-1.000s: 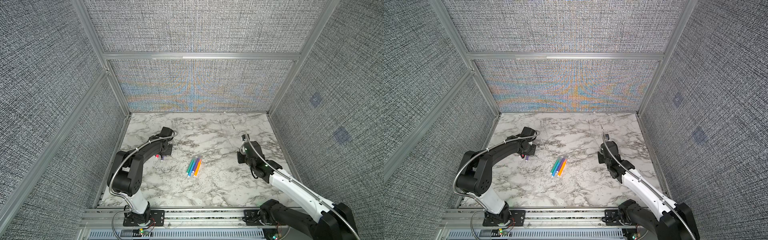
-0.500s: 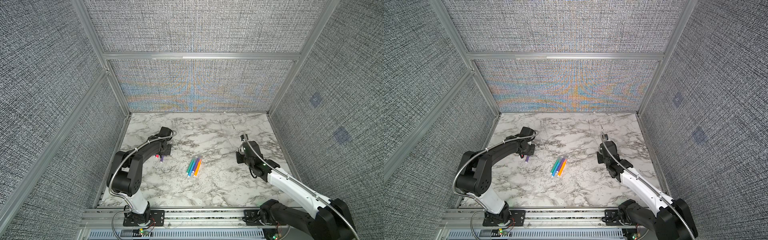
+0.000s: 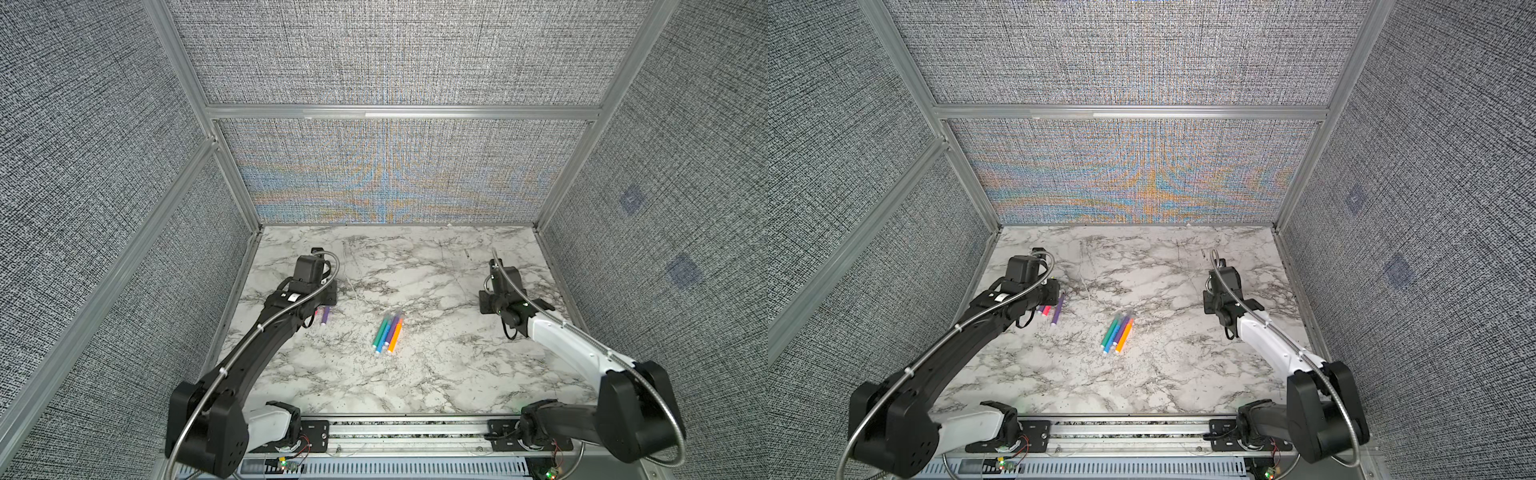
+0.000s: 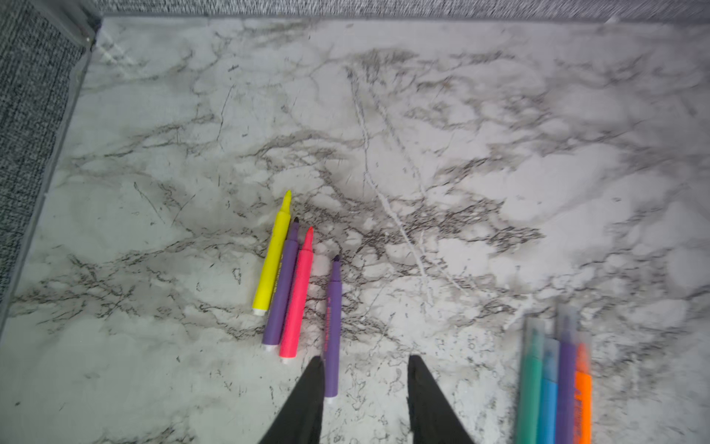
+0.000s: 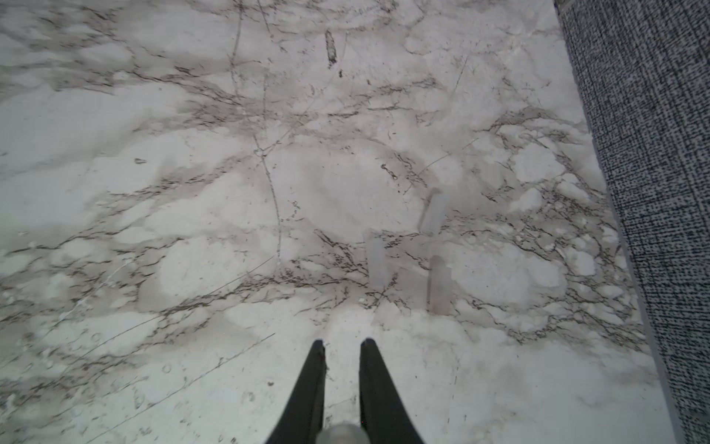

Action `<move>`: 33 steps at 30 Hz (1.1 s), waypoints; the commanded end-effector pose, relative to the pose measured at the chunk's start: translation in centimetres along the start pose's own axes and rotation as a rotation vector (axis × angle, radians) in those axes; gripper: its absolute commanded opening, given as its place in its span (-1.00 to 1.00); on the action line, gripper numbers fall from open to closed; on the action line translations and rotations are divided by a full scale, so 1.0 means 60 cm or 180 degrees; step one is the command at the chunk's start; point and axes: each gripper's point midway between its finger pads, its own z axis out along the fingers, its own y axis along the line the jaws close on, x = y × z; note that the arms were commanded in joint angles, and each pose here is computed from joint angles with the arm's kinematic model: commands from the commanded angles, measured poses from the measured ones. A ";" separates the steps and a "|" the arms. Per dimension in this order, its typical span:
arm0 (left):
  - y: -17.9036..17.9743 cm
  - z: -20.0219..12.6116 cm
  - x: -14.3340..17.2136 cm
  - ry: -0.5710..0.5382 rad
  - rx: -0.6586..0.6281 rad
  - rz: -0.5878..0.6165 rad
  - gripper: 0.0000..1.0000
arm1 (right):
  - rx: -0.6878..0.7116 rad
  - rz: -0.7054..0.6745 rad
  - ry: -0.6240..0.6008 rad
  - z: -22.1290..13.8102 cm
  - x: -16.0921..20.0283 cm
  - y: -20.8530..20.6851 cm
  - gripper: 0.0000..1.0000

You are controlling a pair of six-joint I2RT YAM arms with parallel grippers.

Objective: Remove pen caps from pens
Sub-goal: Place the pen cap to the middle-right of the table.

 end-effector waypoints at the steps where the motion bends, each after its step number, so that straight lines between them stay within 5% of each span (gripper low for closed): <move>1: -0.035 -0.035 -0.019 -0.0274 0.0389 -0.0029 -0.23 | -0.0093 -0.0126 0.0242 0.027 0.003 0.005 -1.00; 8: -0.064 -0.077 -0.022 -0.0528 0.0593 0.0051 -0.20 | -0.0112 -0.0320 0.0533 0.090 -0.012 0.025 -1.00; 25: -0.085 -0.050 0.001 -0.0355 0.0583 0.0186 -0.12 | 0.0222 -0.0561 0.1028 0.176 0.034 0.012 -0.99; 33: -0.096 -0.044 0.010 -0.0292 0.0629 0.0249 -0.10 | 0.0198 -0.0557 0.1010 0.173 0.035 0.013 -0.74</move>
